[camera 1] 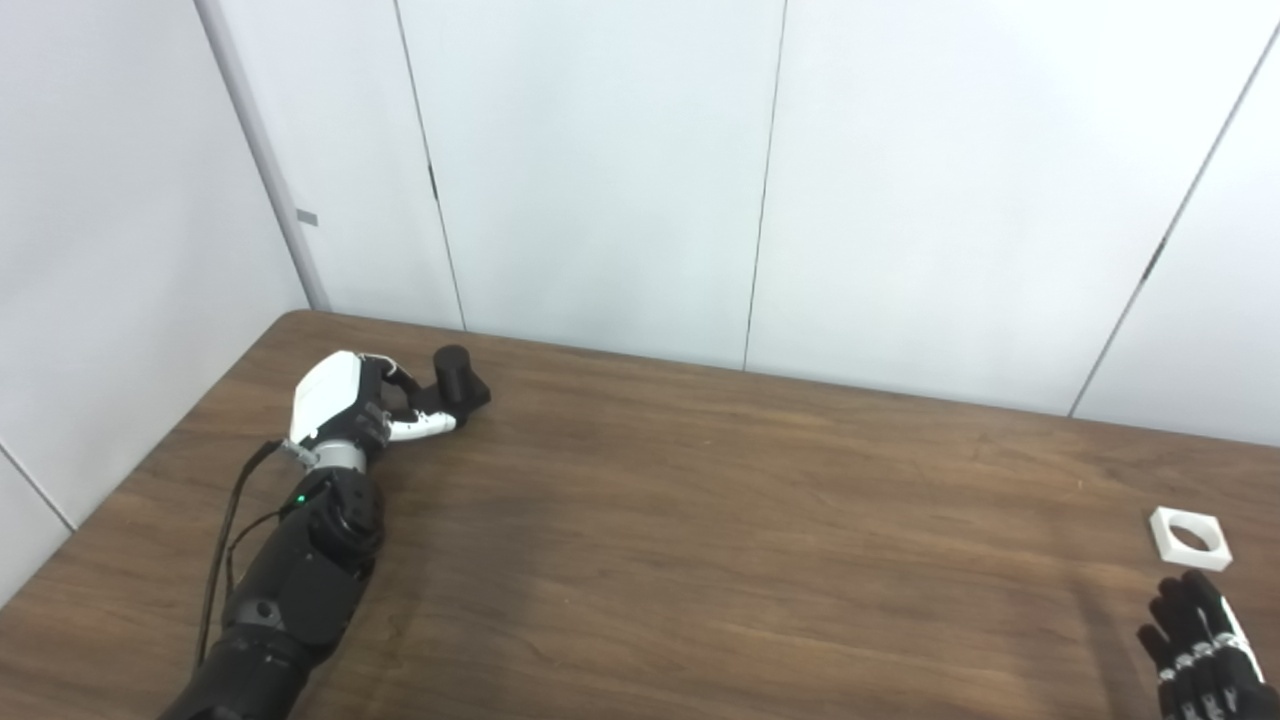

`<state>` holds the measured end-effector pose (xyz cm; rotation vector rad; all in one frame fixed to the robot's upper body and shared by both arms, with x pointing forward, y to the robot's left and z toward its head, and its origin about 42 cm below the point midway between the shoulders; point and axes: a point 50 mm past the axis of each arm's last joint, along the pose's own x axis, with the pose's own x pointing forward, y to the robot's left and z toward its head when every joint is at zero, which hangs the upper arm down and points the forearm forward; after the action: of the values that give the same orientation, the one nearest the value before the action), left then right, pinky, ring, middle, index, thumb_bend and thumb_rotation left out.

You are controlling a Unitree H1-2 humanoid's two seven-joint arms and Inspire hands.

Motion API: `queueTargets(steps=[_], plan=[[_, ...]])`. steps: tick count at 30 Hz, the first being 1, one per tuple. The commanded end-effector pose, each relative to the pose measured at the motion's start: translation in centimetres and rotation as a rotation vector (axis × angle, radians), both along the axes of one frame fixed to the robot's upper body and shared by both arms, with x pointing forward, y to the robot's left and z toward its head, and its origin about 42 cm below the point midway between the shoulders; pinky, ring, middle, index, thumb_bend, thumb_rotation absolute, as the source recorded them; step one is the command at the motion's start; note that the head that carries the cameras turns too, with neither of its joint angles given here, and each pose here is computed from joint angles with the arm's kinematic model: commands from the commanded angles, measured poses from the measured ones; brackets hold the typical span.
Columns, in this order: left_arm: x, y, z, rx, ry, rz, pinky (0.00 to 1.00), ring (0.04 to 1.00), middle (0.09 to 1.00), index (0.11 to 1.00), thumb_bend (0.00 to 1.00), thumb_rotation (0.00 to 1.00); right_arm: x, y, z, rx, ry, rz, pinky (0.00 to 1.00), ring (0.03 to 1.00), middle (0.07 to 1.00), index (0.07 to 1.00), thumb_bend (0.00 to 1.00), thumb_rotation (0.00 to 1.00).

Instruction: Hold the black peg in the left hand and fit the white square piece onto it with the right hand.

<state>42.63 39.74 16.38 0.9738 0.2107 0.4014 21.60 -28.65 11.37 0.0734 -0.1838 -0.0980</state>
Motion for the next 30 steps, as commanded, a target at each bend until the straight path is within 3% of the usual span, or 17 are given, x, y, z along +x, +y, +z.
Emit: queueTargets(steps=[1, 11, 21, 26, 30], plan=[[0.3, -0.8, 0.4, -0.024, 0.007, -0.050, 0.69, 0.796, 0.745, 0.484, 0.52, 0.05, -2.8, -0.1, -3.7, 0.019, 0.144, -0.023, 0.95, 0.957, 0.934, 0.941, 0.71, 0.92], [-0.2, -3.0, 0.7, 0.008, -0.043, -0.179, 0.80, 0.836, 0.761, 0.484, 0.52, 0.05, -2.7, 0.3, -3.6, 0.031, 0.146, -0.025, 0.96, 0.955, 0.930, 0.934, 0.69, 0.91], [-1.0, -5.1, 1.0, 0.034, -0.059, -0.260, 0.77, 0.830, 0.765, 0.484, 0.52, 0.05, -2.7, 0.7, -3.4, 0.029, 0.151, -0.033, 1.00, 0.980, 0.948, 0.948, 0.67, 0.91], [-1.7, -6.0, 1.3, 0.098, -0.073, -0.317, 0.98, 0.876, 0.795, 0.485, 0.52, 0.05, -2.6, 1.1, -3.1, 0.028, 0.141, -0.039, 1.00, 0.974, 0.943, 0.950, 0.59, 0.93], [-2.2, -6.8, 1.7, 0.127, -0.080, -0.362, 1.00, 0.925, 0.823, 0.485, 0.52, 0.05, -2.6, 1.3, -2.9, 0.016, 0.142, -0.042, 1.00, 0.976, 0.946, 0.958, 0.57, 0.93]])
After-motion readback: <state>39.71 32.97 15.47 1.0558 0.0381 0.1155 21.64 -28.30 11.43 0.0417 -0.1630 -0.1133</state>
